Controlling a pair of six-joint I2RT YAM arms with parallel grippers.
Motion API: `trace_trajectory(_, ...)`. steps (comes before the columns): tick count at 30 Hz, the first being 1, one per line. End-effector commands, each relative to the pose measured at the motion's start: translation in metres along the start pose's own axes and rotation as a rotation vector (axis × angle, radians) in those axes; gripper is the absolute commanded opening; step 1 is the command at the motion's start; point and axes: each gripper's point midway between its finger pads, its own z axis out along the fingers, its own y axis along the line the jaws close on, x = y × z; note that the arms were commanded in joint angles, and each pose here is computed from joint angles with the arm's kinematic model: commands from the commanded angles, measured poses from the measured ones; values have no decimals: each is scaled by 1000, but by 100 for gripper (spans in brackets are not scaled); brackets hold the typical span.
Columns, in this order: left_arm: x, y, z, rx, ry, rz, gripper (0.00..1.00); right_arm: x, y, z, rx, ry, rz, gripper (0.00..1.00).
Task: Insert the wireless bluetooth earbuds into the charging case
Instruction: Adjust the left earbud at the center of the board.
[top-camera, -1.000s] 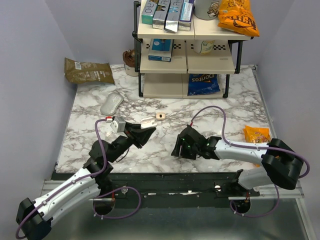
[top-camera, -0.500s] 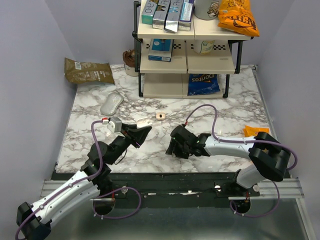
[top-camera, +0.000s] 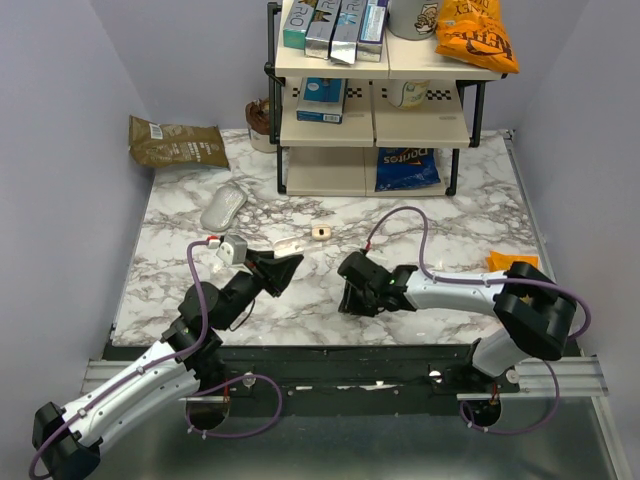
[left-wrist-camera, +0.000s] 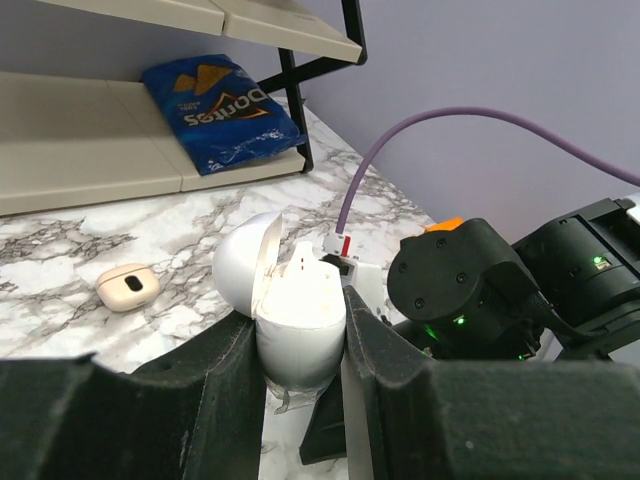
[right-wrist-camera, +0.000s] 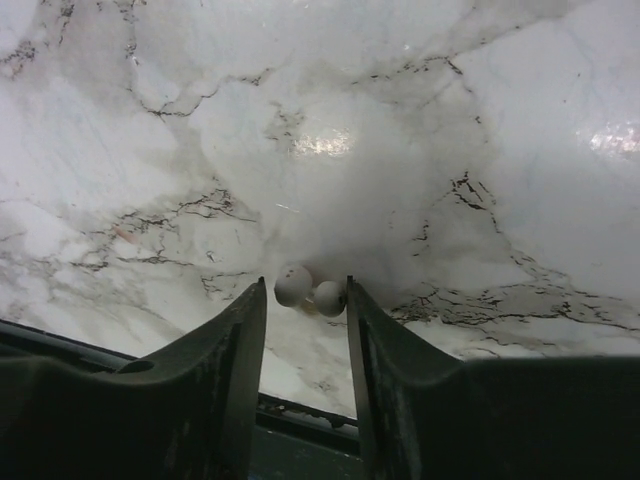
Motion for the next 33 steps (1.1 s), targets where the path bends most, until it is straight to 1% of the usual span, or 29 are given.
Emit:
trace_trajectory(1,-11,-3,1,-4,-24,5,0,23,-43,6,171,86,-136,41)
trace_trajectory(6,-10,-3,0,-6,-23,6,0,15,-42,-1,168,61,-200,29)
trace_trajectory(9,-11,-4,-1,-5,-25,6,0,2,-37,-11,164,23,-249,24)
trace_trajectory(11,-12,-5,-1,-5,-26,8,0,-9,-33,-19,149,-7,-320,24)
trace_trajectory(12,-14,-5,-1,-4,-31,7,0,-14,-27,-24,124,-15,-395,24)
trace_trajectory(14,-15,-6,-2,-2,-35,8,0,-23,-18,-35,96,-32,-474,23)
trace_trajectory(15,-15,-5,-2,-3,-37,8,0,-31,-5,-42,57,-44,-585,24)
trace_trajectory(18,-17,-7,-3,3,-48,5,0,-37,8,-52,12,-20,-749,23)
trace_trajectory(19,-17,-7,-4,3,-50,1,0,-41,13,-55,-21,-25,-865,23)
trace_trajectory(20,-19,-7,-4,4,-56,-4,0,-39,18,-56,-64,-20,-925,23)
trace_trajectory(21,-19,-7,-4,5,-55,-6,0,-43,25,-56,-99,-53,-981,23)
trace_trajectory(22,-20,-9,-4,11,-63,-12,0,-44,22,-53,-111,-61,-1085,23)
trace_trajectory(23,-21,-9,-5,11,-67,-12,0,-48,25,-54,-118,-82,-1133,22)
trace_trajectory(25,-24,-8,-6,3,-83,-14,0,-60,27,-50,-99,-103,-1174,20)
trace_trajectory(26,-26,-7,-7,1,-92,-15,0,-66,35,-51,-113,-112,-1172,20)
trace_trajectory(27,-29,-7,-8,-2,-100,-15,0,-65,29,-43,-78,-76,-1169,21)
trace_trajectory(29,-33,-6,-10,-15,-111,-5,0,-70,35,-43,-51,-55,-1097,28)
trace_trajectory(30,-34,-5,-11,-20,-113,-6,0,-65,29,-40,-28,-22,-1059,36)
trace_trajectory(31,-33,-3,-12,-30,-106,-5,0,-59,29,-38,-44,-9,-994,38)
trace_trajectory(33,-35,2,-15,-53,-122,-11,0,-46,31,-33,-114,-28,-919,43)
